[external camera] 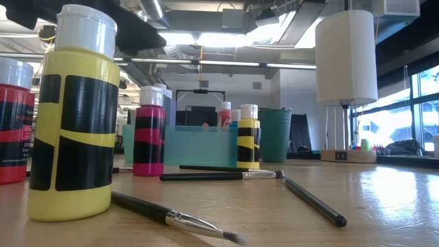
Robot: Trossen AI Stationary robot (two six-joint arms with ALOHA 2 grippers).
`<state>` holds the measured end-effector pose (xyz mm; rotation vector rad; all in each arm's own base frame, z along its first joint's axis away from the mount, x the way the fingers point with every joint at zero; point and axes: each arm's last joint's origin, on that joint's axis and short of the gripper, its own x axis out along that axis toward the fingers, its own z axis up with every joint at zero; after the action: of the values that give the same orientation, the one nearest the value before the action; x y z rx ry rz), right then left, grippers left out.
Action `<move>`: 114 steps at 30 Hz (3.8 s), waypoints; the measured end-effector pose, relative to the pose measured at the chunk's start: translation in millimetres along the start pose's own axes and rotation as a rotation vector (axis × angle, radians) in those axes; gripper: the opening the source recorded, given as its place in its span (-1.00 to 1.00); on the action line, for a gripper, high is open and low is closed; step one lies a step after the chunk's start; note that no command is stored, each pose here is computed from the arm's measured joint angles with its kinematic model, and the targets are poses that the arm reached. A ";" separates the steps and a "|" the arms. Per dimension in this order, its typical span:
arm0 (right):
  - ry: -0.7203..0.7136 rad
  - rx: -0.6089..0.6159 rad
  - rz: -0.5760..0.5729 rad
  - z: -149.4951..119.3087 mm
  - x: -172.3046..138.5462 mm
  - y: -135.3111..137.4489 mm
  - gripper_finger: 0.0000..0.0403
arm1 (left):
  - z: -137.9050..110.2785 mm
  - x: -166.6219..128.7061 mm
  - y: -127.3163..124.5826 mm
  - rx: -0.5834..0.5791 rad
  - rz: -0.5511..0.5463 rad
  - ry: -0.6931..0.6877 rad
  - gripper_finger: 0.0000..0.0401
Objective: Pick & Place Paint Supplies
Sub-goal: Put the black paint brush into the dark green cup, then put the small red paint bottle into the green bin
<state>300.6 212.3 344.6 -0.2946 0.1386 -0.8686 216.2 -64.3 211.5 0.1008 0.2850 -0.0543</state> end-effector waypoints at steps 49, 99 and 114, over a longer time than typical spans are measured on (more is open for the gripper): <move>0.823 0.311 -0.018 -56.6 210.5 -187.4 -0.96 | 14.7 -74.1 27.5 0.039 0.261 -0.003 -0.29; 1.120 0.247 0.069 -135.9 277.2 -146.9 -0.30 | 5.1 -75.6 27.1 0.005 0.230 0.083 -0.29; 0.963 0.228 0.343 -82.1 236.2 -147.8 0.07 | 30.7 -82.0 25.8 0.034 0.105 0.015 -0.29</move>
<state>324.3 -75.4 312.3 0.3776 0.9484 -0.6134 147.9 -38.8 266.4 0.1499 0.2939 0.0458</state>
